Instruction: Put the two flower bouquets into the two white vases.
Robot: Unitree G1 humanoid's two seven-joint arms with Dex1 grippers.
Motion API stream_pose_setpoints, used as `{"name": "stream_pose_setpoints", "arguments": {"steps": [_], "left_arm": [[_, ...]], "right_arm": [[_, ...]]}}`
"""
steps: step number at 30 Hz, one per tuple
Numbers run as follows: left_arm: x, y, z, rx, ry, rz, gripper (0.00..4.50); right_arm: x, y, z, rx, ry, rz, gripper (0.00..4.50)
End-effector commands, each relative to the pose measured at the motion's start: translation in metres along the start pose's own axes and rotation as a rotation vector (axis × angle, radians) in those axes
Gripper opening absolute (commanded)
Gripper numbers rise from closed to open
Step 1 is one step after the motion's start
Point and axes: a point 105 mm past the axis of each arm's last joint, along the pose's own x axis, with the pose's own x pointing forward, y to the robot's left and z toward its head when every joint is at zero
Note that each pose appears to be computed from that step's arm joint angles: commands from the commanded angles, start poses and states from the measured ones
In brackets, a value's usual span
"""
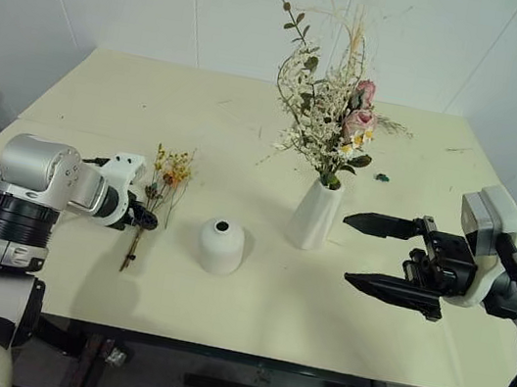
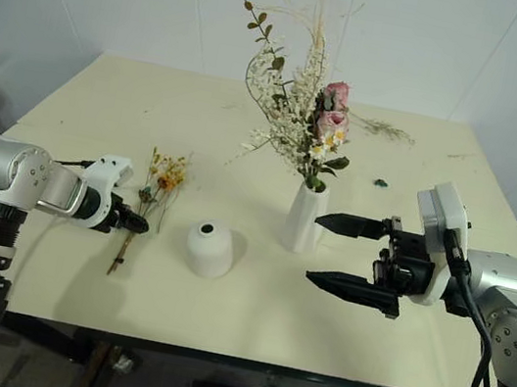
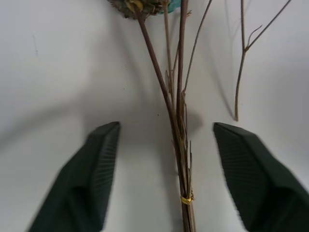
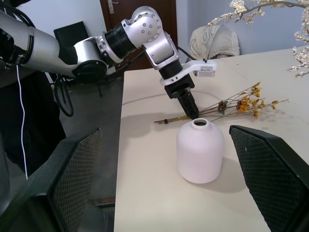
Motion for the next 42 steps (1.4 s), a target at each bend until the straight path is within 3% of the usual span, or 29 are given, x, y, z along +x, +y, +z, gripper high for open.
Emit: {"name": "stream_pose_setpoints", "arguments": {"steps": [1, 7, 10, 12, 16, 18, 20, 24, 28, 35, 40, 42], "left_arm": [[0.004, -0.008, -0.003, 0.009, 0.014, -0.031, 1.90], [-0.002, 0.001, 0.007, -0.039, -0.054, 0.018, 0.04], [-0.007, 0.001, 0.021, -0.030, -0.157, 0.018, 0.01], [-0.017, -0.004, 0.048, 0.016, -0.359, -0.005, 0.01], [-0.031, -0.006, 0.072, 0.090, -0.578, -0.015, 0.01], [-0.053, -0.012, 0.097, 0.088, -0.838, -0.066, 0.01], [-0.084, -0.032, 0.114, 0.142, -1.093, -0.239, 0.01], [-0.115, -0.051, 0.115, 0.255, -1.356, -0.453, 0.01], [-0.137, -0.056, 0.104, 0.224, -1.529, -0.686, 0.01], [-0.153, -0.075, 0.087, 0.296, -1.618, -0.921, 0.01], [-0.152, -0.107, 0.055, 0.348, -1.477, -1.276, 0.01], [-0.147, -0.110, 0.049, 0.355, -1.434, -1.332, 0.01]], "right_arm": [[0.002, 0.005, 0.006, -0.044, -0.008, 0.005, 4.50], [0.000, 0.004, 0.006, -0.049, -0.007, -0.010, 4.50], [-0.001, 0.003, 0.006, -0.052, -0.006, -0.016, 4.50], [-0.001, 0.002, 0.006, -0.056, -0.008, -0.021, 4.50], [-0.001, 0.002, 0.007, -0.064, -0.012, -0.030, 4.50], [-0.001, 0.001, 0.007, -0.067, -0.012, -0.033, 4.50], [-0.002, 0.001, 0.007, -0.070, -0.012, -0.038, 4.50], [-0.002, 0.000, 0.008, -0.074, -0.014, -0.047, 4.50], [-0.002, 0.000, 0.009, -0.075, -0.016, -0.047, 4.50], [-0.002, 0.005, 0.016, -0.076, -0.062, -0.019, 4.50], [-0.002, 0.018, 0.023, -0.099, -0.106, 0.045, 4.50], [-0.002, 0.019, 0.024, -0.103, -0.109, 0.047, 4.50]]}}
